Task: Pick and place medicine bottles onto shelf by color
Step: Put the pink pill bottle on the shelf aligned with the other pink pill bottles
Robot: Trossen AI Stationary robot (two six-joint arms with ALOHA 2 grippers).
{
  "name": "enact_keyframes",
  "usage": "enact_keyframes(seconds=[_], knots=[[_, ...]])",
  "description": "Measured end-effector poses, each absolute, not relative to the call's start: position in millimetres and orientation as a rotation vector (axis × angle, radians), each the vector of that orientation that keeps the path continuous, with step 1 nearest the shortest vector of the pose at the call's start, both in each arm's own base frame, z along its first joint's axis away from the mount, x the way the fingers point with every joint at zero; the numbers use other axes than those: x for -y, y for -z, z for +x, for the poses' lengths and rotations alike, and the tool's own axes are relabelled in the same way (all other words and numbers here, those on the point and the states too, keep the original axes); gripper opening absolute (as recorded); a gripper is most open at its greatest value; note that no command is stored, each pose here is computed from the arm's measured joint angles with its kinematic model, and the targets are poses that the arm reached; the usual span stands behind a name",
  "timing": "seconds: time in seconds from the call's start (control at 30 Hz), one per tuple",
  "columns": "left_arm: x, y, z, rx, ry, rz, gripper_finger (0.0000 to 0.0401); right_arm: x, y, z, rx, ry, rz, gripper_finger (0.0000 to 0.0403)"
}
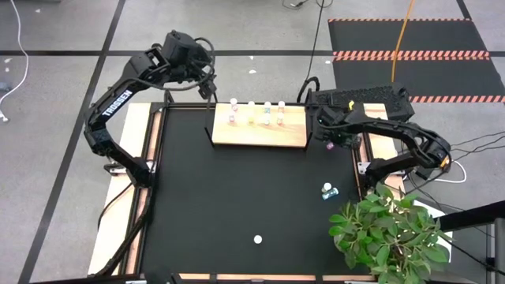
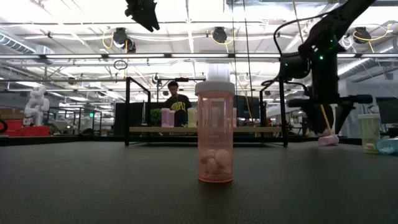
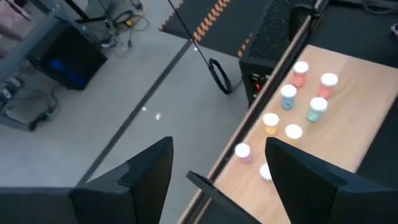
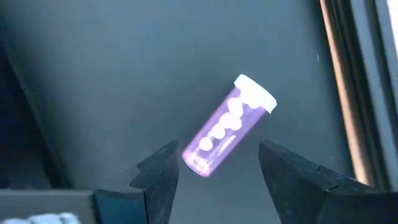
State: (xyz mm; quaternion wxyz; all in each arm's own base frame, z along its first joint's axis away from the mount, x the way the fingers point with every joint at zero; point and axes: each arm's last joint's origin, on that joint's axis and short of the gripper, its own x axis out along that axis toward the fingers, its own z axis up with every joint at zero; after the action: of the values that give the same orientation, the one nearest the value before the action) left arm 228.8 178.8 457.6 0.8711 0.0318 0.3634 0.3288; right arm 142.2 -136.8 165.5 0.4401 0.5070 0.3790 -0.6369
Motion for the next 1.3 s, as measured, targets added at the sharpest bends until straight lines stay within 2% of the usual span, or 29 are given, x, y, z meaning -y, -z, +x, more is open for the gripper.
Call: enact_keyframes(seconds=[0.47,0.57,0.73,0.87,1.1,1.3], knots=[[-179.4,-458.8,229.5,-0.767,-0.666,0.131,0.0257,122.6,-128.3,127.1,-0.833,1.681,1.388,0.0205],[-179.4,-458.8,229.5,-0.767,-0.666,0.131,0.0257,122.3,-128.0,126.5,-0.838,1.682,1.376,0.0178],[-179.4,-458.8,229.5,-0.762,-0.672,0.115,0.0257,120.8,-132.7,123.7,-0.829,1.684,1.340,0.0107],[-178.7,-458.8,230.0,-0.749,-0.683,0.084,0.0257,116.9,-139.3,118.5,-0.824,1.684,1.310,0.0078],[-179.4,-459.0,231.1,-0.729,-0.693,0.055,0.0257,110.9,-164.1,111.8,-0.691,1.579,1.274,0.0098],[-184.8,-451.4,244.8,-0.693,-0.640,-0.031,0.0257,107.4,-191.7,109.0,-0.558,1.363,1.091,0.0101]])
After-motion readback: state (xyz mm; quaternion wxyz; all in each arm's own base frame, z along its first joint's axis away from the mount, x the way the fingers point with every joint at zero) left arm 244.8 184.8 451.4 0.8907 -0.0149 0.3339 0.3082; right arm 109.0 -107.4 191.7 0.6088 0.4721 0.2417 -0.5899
